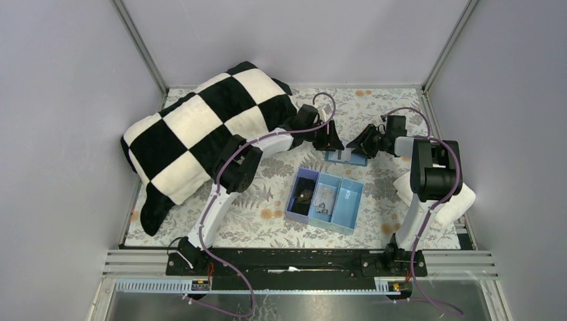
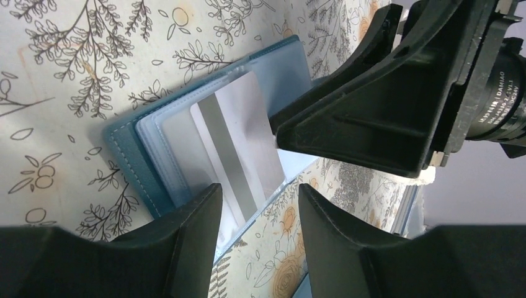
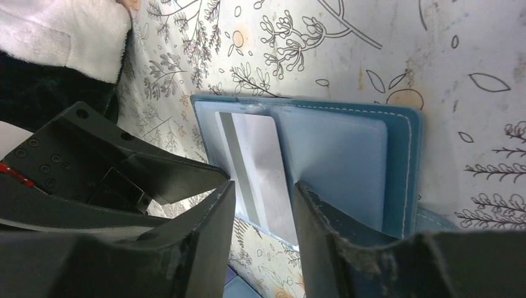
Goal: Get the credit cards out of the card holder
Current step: Remove the credit card from the card holder, then place the credit card in the storage box.
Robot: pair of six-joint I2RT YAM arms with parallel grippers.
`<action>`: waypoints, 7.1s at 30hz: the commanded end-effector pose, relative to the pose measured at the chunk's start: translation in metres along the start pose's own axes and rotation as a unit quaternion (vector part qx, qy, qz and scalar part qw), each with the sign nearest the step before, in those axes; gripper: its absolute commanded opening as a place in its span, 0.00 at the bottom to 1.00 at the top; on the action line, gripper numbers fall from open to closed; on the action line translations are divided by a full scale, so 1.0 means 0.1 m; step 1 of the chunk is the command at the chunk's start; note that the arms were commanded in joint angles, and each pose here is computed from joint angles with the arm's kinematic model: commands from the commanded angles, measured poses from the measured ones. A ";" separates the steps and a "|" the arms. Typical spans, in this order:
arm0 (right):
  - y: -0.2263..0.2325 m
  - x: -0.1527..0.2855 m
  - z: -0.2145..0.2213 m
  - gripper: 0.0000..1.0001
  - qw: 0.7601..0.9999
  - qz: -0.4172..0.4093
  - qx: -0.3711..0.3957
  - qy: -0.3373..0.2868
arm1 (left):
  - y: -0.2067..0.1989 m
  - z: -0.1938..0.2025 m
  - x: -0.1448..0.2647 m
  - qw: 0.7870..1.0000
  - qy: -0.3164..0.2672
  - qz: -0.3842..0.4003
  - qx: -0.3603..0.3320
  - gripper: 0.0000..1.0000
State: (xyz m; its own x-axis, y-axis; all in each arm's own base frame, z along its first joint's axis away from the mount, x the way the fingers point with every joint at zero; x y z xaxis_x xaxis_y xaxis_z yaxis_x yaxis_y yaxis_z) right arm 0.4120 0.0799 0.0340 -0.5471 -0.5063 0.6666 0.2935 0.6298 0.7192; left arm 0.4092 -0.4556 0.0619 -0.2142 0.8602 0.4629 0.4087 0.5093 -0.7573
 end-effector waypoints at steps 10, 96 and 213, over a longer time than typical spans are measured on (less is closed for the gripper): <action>-0.37 -0.09 0.12 0.55 0.999 0.032 -0.016 0.028 | 0.35 0.13 -0.09 0.997 0.029 -0.072 0.013 0.54; 0.37 1.27 -0.30 0.00 0.989 0.047 0.033 -0.139 | -0.57 -0.57 0.52 0.997 -0.049 -0.016 -0.061 0.56; 1.70 1.71 1.48 0.99 0.897 0.188 0.309 -0.255 | -1.24 -0.30 2.70 0.969 -0.172 -0.115 -0.133 0.65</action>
State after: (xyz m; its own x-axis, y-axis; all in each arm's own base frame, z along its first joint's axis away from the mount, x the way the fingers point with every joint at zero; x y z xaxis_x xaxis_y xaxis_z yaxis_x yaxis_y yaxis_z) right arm 0.2247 0.2049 0.1721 -0.6461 0.0068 0.7633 0.1448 0.9829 0.1138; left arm 0.3241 -0.3023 0.2309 -0.4877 0.7280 0.4818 0.4225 0.6798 -0.5995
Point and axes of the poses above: each gripper's point midway between its finger pads, its own x axis back along the fingers, its own y axis along the line the jaws close on, z = x × y, the point moved 2 cm from there along x, back along the fingers, and after that the axes turned 2 degrees about -x, right-handed, at the moved point
